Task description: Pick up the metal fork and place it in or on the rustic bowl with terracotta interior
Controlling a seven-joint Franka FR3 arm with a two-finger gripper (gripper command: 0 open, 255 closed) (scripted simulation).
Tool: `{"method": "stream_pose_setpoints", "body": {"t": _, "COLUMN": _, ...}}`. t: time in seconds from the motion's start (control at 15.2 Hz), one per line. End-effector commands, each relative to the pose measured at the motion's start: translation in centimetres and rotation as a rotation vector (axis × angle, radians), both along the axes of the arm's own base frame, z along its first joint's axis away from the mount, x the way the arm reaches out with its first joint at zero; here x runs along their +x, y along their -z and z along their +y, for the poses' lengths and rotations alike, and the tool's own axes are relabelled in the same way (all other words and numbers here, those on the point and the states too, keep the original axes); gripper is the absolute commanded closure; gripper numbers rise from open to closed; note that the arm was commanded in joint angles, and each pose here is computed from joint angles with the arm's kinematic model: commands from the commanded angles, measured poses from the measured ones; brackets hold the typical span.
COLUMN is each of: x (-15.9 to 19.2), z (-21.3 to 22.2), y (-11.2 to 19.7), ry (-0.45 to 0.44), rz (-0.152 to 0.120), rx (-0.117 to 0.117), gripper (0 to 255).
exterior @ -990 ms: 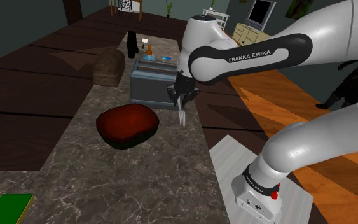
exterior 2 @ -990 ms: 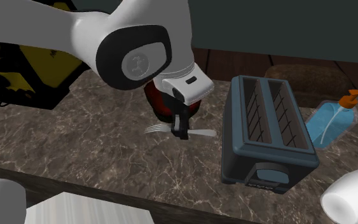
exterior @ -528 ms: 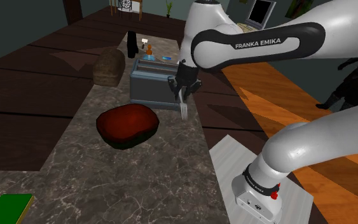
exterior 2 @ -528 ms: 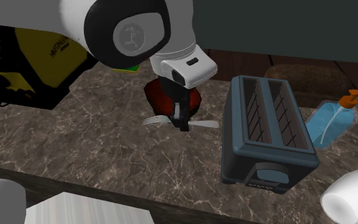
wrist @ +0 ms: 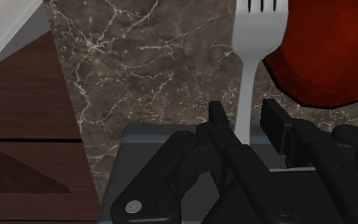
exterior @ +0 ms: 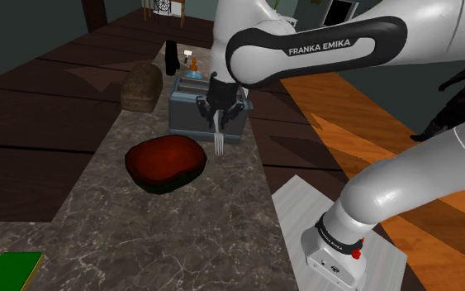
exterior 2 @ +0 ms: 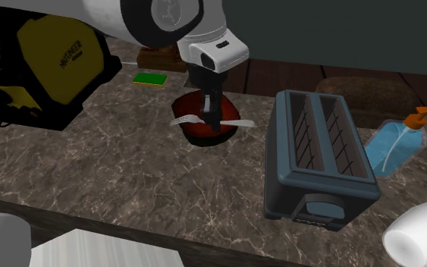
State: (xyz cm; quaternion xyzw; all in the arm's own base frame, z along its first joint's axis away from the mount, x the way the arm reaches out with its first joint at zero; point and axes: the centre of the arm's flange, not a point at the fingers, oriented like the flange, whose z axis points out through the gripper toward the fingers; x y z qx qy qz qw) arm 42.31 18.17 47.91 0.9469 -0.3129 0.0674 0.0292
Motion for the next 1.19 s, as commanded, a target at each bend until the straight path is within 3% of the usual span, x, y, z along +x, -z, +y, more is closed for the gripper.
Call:
{"method": "stream_pose_setpoints", "body": {"t": 0.0, "x": 1.0, "z": 2.4, "y": 0.4, "ry": 0.002, "rz": 0.0, "rx": 0.002, "gripper": 255}}
{"method": "stream_pose_setpoints", "body": {"t": 0.59, "x": 5.3, "z": 13.5, "y": 1.2, "ry": 0.002, "rz": 0.0, "rx": 0.002, "gripper": 255}}
{"method": "stream_pose_setpoints", "body": {"t": 1.12, "x": 5.3, "z": 13.5, "y": 5.4, "ry": 0.002, "rz": 0.0, "rx": 0.002, "gripper": 255}}
